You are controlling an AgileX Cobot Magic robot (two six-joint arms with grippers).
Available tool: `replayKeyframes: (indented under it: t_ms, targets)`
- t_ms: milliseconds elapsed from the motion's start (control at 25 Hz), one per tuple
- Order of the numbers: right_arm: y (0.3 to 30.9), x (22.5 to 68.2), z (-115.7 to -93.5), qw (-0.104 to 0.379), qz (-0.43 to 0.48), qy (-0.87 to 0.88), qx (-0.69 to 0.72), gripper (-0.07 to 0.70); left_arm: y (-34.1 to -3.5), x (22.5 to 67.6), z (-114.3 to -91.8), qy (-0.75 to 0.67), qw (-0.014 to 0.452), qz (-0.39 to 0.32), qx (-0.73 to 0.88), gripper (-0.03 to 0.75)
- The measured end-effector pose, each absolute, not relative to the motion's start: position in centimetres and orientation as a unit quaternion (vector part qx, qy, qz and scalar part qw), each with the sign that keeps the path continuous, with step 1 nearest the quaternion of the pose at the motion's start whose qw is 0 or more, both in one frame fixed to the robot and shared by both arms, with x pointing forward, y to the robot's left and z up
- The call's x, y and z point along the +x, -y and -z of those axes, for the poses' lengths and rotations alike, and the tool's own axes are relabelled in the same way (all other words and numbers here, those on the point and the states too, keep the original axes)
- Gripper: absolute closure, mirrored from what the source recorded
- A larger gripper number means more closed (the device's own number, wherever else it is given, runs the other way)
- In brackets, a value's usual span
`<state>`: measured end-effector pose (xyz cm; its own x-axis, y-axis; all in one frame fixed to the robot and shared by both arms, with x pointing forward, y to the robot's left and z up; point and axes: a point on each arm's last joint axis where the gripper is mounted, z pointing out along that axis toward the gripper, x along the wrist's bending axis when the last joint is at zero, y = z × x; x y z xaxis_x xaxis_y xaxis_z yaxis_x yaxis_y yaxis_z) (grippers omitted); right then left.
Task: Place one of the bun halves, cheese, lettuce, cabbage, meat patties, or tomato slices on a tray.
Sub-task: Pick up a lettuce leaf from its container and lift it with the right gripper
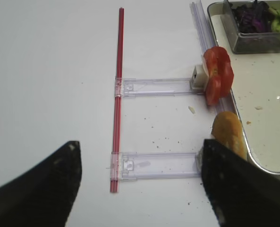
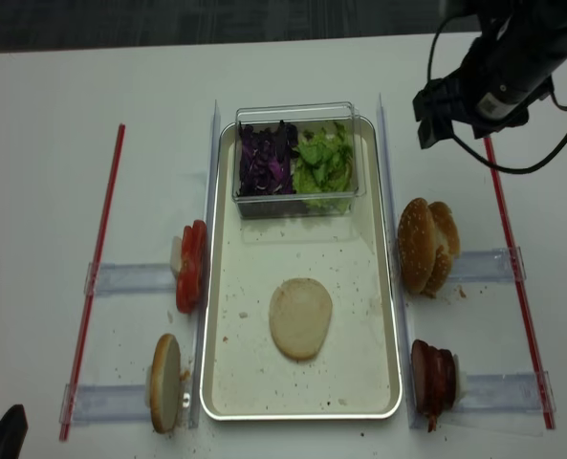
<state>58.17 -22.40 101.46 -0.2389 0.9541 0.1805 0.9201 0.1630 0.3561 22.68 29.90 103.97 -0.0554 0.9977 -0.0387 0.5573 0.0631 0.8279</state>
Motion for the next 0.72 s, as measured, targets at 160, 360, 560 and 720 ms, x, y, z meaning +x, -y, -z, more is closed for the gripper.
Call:
replayKeyframes:
  t_ms: [160, 360, 560, 720]
  targets:
    - [20.1, 57.7, -101.5, 0.041, -0.206, -0.78, 0.589, 0.054, -29.9, 22.7, -104.0, -0.648, 0.335, -0.329, 0.6, 0.225]
    - [17.2, 56.9, -101.6, 0.039, -0.214, -0.803, 0.556, 0.054, -29.9, 22.7, -104.0, -0.648, 0.335, -0.329, 0.6, 0.225]
    - [14.8, 56.1, -101.7, 0.042, -0.227, -0.819, 0.525, 0.075, -29.9, 22.7, -104.0, -0.648, 0.335, -0.329, 0.6, 0.225]
    - [13.6, 55.7, -101.8, 0.042, -0.235, -0.826, 0.51, 0.085, -29.9, 22.7, -104.0, -0.648, 0.335, -0.329, 0.6, 0.225]
